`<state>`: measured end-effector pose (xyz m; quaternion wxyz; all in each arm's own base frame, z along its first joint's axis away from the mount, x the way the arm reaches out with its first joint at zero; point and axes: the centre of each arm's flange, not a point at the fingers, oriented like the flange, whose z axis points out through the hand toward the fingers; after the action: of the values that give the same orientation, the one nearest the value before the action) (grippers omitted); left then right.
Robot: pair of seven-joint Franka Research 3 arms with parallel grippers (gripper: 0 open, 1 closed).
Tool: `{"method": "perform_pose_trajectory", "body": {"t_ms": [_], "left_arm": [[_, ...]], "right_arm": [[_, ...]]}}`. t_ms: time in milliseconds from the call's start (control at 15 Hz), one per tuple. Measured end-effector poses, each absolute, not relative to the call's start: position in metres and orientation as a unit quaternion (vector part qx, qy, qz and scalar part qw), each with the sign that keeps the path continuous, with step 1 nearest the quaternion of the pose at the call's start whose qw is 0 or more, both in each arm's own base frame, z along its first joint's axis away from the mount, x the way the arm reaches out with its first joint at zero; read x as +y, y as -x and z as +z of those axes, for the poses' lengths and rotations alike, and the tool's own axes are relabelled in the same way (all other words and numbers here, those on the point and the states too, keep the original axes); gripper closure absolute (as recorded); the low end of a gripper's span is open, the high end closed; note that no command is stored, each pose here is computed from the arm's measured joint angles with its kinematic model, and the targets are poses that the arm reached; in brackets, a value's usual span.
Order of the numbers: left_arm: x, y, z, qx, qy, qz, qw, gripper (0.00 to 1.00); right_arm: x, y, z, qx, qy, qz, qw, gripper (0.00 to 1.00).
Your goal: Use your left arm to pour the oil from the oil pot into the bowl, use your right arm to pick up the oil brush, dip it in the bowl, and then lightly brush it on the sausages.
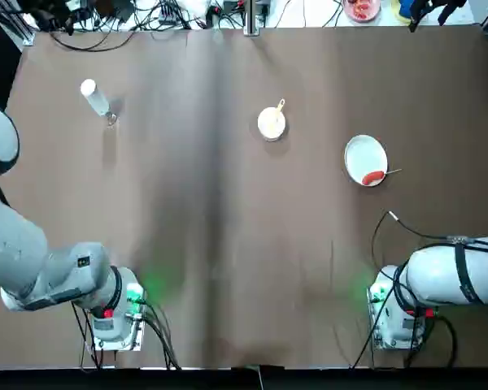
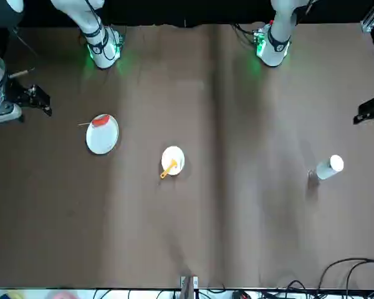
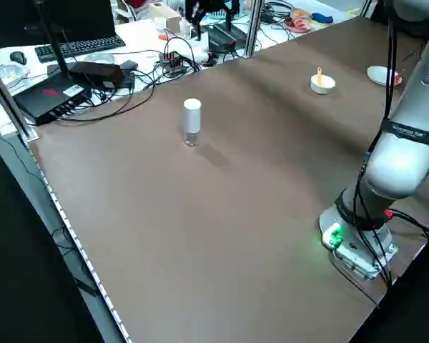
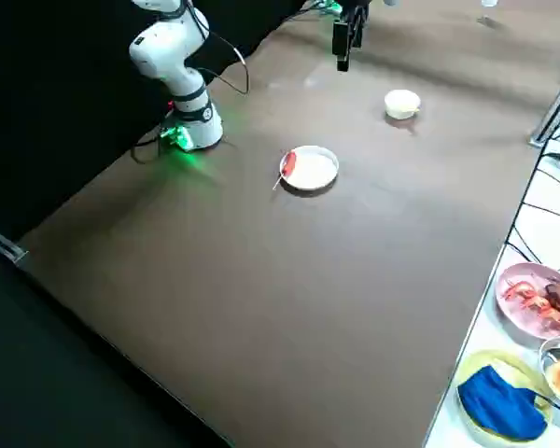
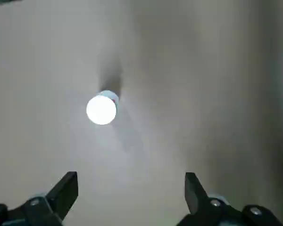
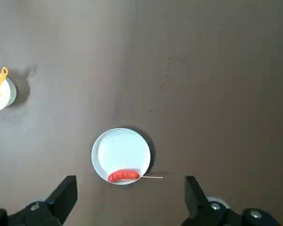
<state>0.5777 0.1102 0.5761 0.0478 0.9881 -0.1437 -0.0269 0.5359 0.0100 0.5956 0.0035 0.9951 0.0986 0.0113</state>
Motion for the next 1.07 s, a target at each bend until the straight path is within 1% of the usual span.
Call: {"method": "perform_pose_trajectory", "body": {"t_ms": [133,600,733,800,867,933,1067], "left_arm": [[0.146,-0.570,0.572,-0.195,-0.977,-0.011,0.084,0.00],[0.242,-0.548,0.541,-0.351,-0.926,0.037,0.136,0.00],[0.261,-0.547,0.535,-0.371,-0.910,0.087,0.166,0.00],[0.271,-0.546,0.534,-0.386,-0.900,0.107,0.170,0.00],[0.285,-0.545,0.534,-0.408,-0.880,0.154,0.187,0.00],[0.295,-0.544,0.525,-0.415,-0.869,0.178,0.201,0.00],[0.319,-0.545,0.489,-0.434,-0.846,0.213,0.227,0.00]], "right_arm": [[0.011,-0.536,0.595,0.099,-0.995,0.011,0.003,0.00],[0.020,-0.534,0.594,0.108,-0.994,0.005,0.003,0.00],[0.021,-0.534,0.594,0.109,-0.994,0.005,0.003,0.00],[0.021,-0.534,0.594,0.109,-0.994,0.005,0.003,0.00],[0.021,-0.534,0.594,0.109,-0.994,0.005,0.003,0.00],[0.022,-0.534,0.594,0.110,-0.994,0.004,0.003,0.00],[0.022,-0.534,0.594,0.110,-0.994,0.004,0.003,0.00]]}}
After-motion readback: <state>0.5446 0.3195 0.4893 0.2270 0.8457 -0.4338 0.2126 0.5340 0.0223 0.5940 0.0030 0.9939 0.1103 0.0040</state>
